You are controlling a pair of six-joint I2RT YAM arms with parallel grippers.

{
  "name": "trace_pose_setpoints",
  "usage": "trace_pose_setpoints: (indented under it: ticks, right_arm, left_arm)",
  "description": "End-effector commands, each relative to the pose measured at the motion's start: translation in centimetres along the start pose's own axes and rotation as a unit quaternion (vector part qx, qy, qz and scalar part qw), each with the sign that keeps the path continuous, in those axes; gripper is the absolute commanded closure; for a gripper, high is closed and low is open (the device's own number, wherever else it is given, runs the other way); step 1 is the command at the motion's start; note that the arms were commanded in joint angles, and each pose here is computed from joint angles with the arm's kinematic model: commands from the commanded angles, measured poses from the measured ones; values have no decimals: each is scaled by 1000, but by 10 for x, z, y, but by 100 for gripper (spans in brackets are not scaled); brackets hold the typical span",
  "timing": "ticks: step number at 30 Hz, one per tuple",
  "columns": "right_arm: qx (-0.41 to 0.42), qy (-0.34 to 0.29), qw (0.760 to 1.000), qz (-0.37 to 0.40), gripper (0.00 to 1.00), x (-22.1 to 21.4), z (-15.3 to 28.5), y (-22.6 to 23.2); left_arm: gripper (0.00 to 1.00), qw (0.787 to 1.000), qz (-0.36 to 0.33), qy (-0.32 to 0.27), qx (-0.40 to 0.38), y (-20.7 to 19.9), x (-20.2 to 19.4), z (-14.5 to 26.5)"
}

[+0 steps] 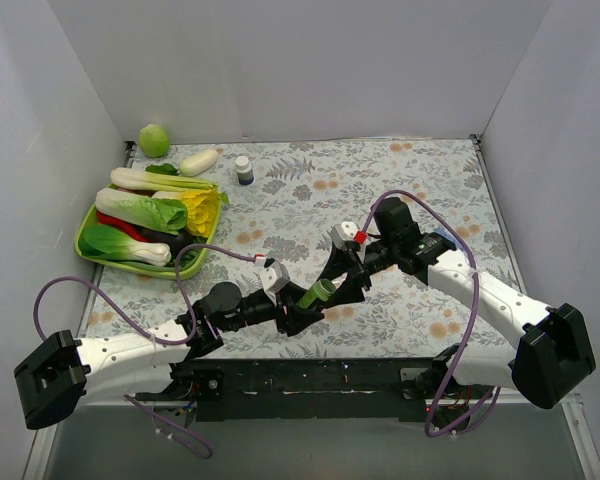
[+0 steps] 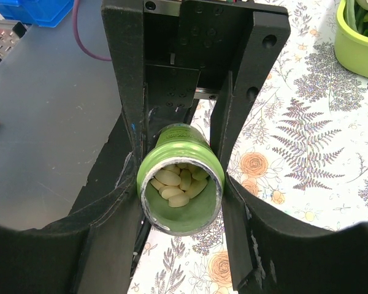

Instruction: Sort the pills into containers

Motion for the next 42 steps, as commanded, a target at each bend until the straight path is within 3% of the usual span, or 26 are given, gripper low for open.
trace_pose_setpoints:
  ticks: [1,4,7,8,9,10,17,19,22,25,26,29,30,33,34,37,38,39,40,42]
  right_arm:
    - [10,-16,999,40,94,17,2,4]
    - [5,-15,999,39,91,16,2,3]
    - [0,-12,999,45,56,17,3,3]
    - [-2,-8,999,45,27,20,4,5]
    - [-10,-4,999,49,14,21,6,3]
    - [-14,-3,998,54,10,24,7,2]
    - [-49,-9,997,65,5,41,24,-4]
    - [-96,-6,993,75,5,50,37,-14]
    - [-218,-29,974,50,4,57,84,-43]
    - [-312,-75,947,9,4,44,137,-61]
    - [-351,-87,932,-8,4,36,158,-66]
    - [-388,-96,916,-36,4,15,176,-71]
    - [-389,-96,915,-39,4,12,176,-72]
    - [-394,-100,912,-50,4,0,174,-73]
    - [-394,-100,913,-48,4,0,174,-71]
    - [-393,-101,913,-50,4,1,173,-68]
    - [-394,-100,912,-47,4,1,173,-67]
    - [-396,-99,912,-44,4,1,173,-66]
    - [-396,-100,912,-42,4,0,172,-66]
    - [-395,-105,911,-49,4,-4,171,-67]
  left_arm:
    - [100,1000,-3,-12,1,1,9,-2]
    - [100,1000,-9,-13,5,2,10,0]
    - [100,1000,-22,-10,11,3,10,3]
    - [100,999,-25,-5,19,6,8,5]
    - [100,999,-33,-4,24,7,7,6]
    - [100,999,-35,-3,26,8,7,7]
    - [100,999,-38,-10,33,12,14,15]
    - [100,999,-30,-22,34,12,19,16]
    - [100,995,-17,-86,46,19,48,19]
    - [100,978,-8,-186,94,41,98,22]
    - [100,963,-12,-246,106,49,130,28]
    - [100,941,-6,-299,158,82,170,31]
    - [100,928,-16,-332,169,90,202,35]
    - [100,899,-39,-379,217,128,242,50]
    - [100,895,-66,-386,214,129,251,52]
    - [100,909,-175,-371,76,84,266,36]
    - [100,927,-167,-336,13,48,257,19]
    - [100,924,-213,-315,23,40,254,10]
    - [100,934,-199,-296,15,31,248,4]
    - [100,930,-175,-316,70,53,250,17]
Point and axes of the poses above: each gripper's point midway between its finger pads, its own z axis back along the fingers, its own y axis along the line the jaws close on, x = y × z, the point moved 5 cm from there along z, back along the fingers, and after that the axes turned 12 degrees about -z, right-handed, at the moved point
